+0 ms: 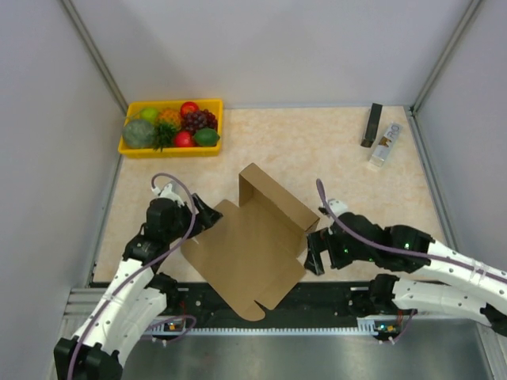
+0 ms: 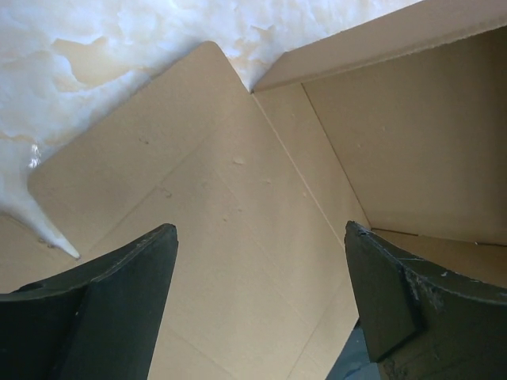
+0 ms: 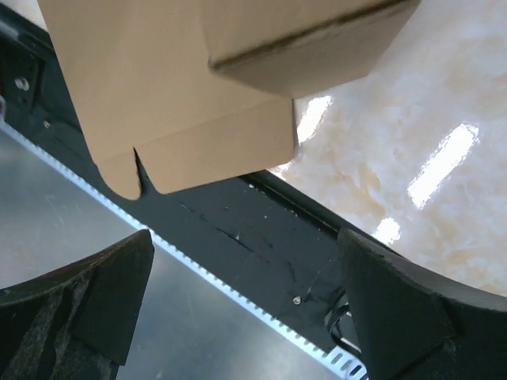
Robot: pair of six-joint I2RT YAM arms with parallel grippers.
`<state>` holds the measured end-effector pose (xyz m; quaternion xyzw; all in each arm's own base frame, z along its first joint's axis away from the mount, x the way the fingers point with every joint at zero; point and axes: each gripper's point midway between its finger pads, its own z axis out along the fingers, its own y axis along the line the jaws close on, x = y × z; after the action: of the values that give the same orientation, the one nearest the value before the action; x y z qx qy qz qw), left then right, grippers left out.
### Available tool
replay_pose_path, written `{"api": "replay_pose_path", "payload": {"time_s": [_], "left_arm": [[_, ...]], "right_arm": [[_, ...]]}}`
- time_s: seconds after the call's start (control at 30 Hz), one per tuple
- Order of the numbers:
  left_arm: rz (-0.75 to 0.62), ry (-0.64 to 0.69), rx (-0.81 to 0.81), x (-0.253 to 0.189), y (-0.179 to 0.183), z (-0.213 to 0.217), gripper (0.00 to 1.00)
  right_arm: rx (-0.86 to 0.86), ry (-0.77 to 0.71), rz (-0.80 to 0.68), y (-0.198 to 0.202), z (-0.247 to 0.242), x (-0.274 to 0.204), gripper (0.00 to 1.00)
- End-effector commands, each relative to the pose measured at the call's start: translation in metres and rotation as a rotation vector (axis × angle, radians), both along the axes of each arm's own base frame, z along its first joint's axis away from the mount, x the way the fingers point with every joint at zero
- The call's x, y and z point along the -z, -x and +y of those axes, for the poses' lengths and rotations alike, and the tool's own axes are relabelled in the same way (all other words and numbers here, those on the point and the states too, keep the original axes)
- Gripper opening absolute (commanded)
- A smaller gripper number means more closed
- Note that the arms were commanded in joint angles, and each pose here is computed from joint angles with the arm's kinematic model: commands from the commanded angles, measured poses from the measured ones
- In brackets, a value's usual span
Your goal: Fold the paper box
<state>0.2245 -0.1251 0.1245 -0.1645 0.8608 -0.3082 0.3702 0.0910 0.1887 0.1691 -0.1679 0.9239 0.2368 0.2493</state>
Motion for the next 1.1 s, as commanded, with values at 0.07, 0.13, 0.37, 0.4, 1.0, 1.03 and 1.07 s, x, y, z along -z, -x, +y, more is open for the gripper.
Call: {"api": "replay_pose_path", "payload": {"time_s": [0.07,0.13,0.37,0.4,1.0,1.03,1.07], "left_arm": [[-0.006,0.028,-0.070,-0.013,0.011,0.010,0.93],[-0.038,0.009,-0.109,-0.028,0.011,0.018,0.96],[-0.041,-0.092,-0.166,-0.050,0.016,0.039,0.98],[-0.037,-0.083,-0.177,-0.052,0.017,0.039,0.98],[0.593,0.124,-0.169,0.043,0.120,0.011,0.95],[0.618,0.151,-0.157,0.048,0.126,0.006,0.93],[0.622,0.165,-0.159,0.053,0.127,0.005,0.91]], "right_arm": [[-0.090,-0.036,-0.111,0.018,0.007,0.009,0.95],[-0.202,-0.104,-0.105,0.042,0.023,0.010,0.91],[-0.567,-0.011,-0.363,0.095,0.069,0.031,0.86],[-0.573,0.025,-0.402,0.091,0.075,0.030,0.85],[-0.373,0.256,-0.481,-0.033,0.167,0.031,0.68],[-0.374,0.245,-0.477,-0.034,0.166,0.029,0.68],[-0.380,0.228,-0.470,-0.035,0.167,0.027,0.68]]}}
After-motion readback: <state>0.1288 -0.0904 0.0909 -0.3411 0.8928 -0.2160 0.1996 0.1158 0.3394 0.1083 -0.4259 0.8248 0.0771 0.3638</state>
